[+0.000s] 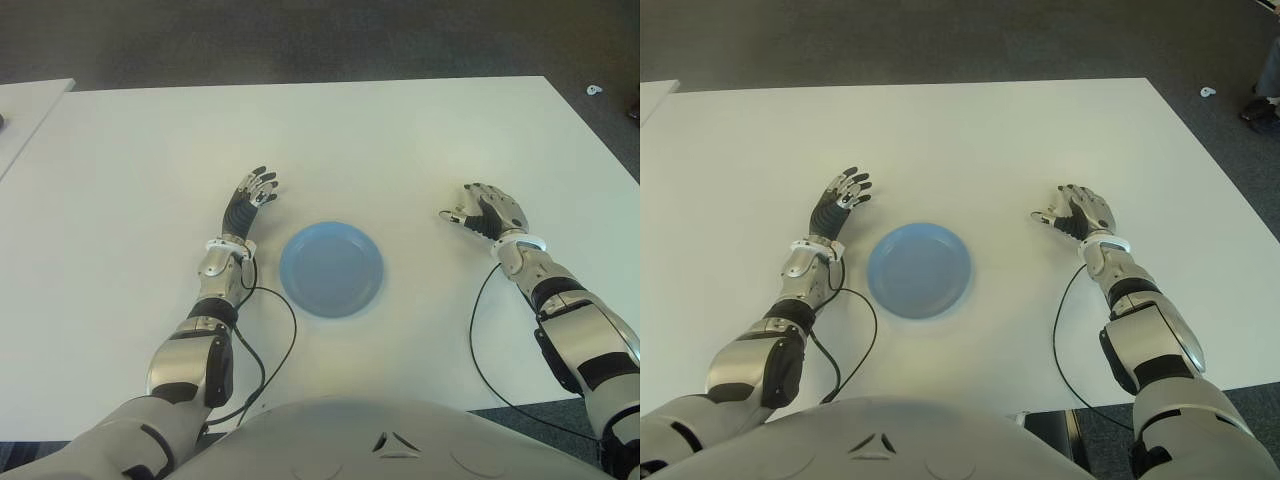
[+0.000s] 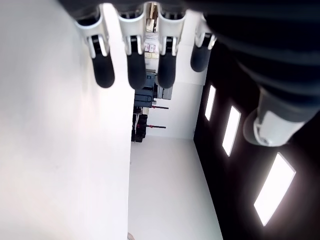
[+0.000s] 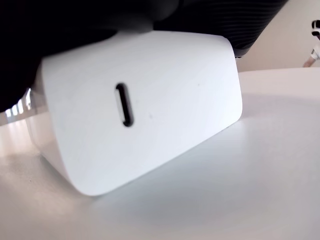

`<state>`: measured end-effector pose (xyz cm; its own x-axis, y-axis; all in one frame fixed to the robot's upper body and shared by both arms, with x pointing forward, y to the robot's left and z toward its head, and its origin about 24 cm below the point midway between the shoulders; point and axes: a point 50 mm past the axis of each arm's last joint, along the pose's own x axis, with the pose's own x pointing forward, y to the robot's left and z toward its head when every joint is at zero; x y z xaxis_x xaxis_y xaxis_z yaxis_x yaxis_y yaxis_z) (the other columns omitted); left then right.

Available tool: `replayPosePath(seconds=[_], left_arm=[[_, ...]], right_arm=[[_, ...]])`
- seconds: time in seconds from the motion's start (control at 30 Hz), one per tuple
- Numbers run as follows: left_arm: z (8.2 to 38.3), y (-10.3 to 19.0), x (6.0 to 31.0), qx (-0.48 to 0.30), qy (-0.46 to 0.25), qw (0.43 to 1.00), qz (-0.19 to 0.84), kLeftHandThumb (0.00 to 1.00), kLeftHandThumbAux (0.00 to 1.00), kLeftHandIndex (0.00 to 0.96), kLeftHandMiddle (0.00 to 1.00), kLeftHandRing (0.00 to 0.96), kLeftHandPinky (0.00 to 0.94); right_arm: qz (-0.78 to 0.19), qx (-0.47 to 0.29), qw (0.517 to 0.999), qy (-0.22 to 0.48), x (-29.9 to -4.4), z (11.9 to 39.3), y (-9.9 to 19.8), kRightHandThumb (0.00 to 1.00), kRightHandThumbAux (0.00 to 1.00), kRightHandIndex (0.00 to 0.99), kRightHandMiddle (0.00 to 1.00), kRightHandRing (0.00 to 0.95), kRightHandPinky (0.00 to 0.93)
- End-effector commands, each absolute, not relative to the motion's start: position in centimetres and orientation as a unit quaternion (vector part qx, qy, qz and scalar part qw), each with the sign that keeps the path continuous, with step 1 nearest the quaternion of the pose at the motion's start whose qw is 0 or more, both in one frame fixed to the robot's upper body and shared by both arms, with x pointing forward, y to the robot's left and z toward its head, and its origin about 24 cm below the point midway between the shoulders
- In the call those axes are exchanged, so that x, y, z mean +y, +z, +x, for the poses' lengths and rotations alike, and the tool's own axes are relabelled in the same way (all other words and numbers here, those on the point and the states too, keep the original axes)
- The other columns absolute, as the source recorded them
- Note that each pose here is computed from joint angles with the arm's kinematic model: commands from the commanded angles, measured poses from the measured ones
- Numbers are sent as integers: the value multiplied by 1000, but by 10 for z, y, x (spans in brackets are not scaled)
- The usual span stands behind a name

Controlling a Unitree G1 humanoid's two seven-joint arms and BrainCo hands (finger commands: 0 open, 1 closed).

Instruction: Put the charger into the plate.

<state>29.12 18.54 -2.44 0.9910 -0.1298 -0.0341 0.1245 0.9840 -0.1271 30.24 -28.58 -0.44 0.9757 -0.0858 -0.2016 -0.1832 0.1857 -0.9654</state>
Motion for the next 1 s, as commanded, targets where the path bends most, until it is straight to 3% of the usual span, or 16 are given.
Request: replayPosePath(seconds=[0.03,0.17,0.23,0.4,0.63,1.0], left_arm=[[284,-34,187,47,-62,995,-65,20,499,142,203,204,230],[284,-34,187,46,-64,995,-65,23,498,143,204,206,231],[284,-34,187,46,-65,995,-65,29,495,142,204,207,230],[284,-34,187,45,-65,995,-67,38,495,143,211,212,235],[283,-34,186,43,-60,995,-65,40,501,167,235,234,253],[284,-33,184,36,-59,996,-61,15,503,188,261,251,258]], right_arm=[[-628,166,756,82,-277,278,-39,594,355,330,472,520,614],[-647,152,745,60,-277,279,-38,691,423,537,653,668,738],[-656,143,740,51,-277,279,-37,761,507,641,738,758,812],[-642,150,751,40,-277,279,-37,839,608,746,817,825,862],[-611,169,773,32,-276,284,-35,886,684,829,879,864,871],[-609,162,775,36,-275,288,-31,918,715,857,898,874,861]])
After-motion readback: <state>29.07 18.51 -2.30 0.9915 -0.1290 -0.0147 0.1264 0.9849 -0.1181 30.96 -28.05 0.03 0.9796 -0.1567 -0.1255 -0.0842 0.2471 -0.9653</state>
